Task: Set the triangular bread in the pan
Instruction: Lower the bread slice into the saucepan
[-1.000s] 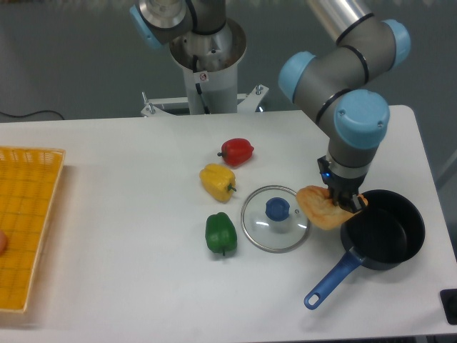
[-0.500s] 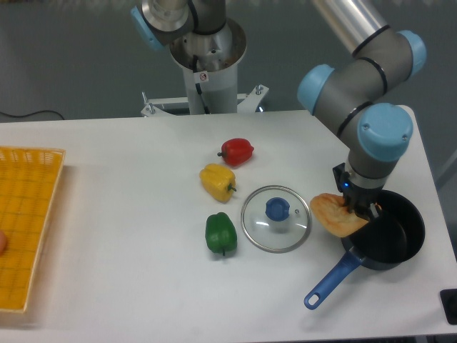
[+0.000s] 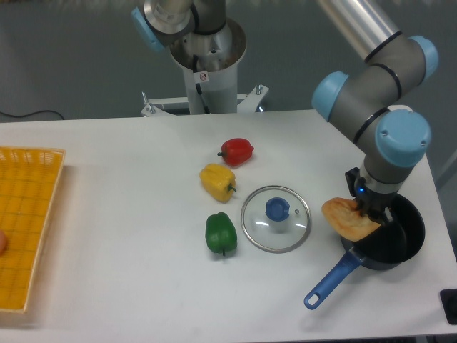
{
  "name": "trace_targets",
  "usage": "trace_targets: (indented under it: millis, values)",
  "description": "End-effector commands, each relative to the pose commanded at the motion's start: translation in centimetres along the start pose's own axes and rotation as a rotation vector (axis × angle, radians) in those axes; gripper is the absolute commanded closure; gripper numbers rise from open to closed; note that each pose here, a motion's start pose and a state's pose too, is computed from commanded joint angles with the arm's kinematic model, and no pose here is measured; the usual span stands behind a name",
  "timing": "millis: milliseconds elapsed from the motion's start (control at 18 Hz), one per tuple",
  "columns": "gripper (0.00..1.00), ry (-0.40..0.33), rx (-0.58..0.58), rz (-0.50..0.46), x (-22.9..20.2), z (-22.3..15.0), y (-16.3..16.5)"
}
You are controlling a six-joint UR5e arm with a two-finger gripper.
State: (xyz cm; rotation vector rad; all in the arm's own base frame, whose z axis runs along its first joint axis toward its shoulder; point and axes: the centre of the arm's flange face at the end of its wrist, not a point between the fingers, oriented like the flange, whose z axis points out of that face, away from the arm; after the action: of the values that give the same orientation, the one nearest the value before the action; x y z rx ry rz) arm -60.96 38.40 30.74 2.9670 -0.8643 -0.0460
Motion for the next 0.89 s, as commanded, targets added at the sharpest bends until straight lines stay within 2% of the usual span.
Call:
trace_targets:
  millis: [389,889]
  values:
    - [1.00,-0.026,-0.004,-0.027,-1.4,-0.5,2.1]
    - [1.00,-0.016,-0.004,-0.058,-3.0,1.6,3.3]
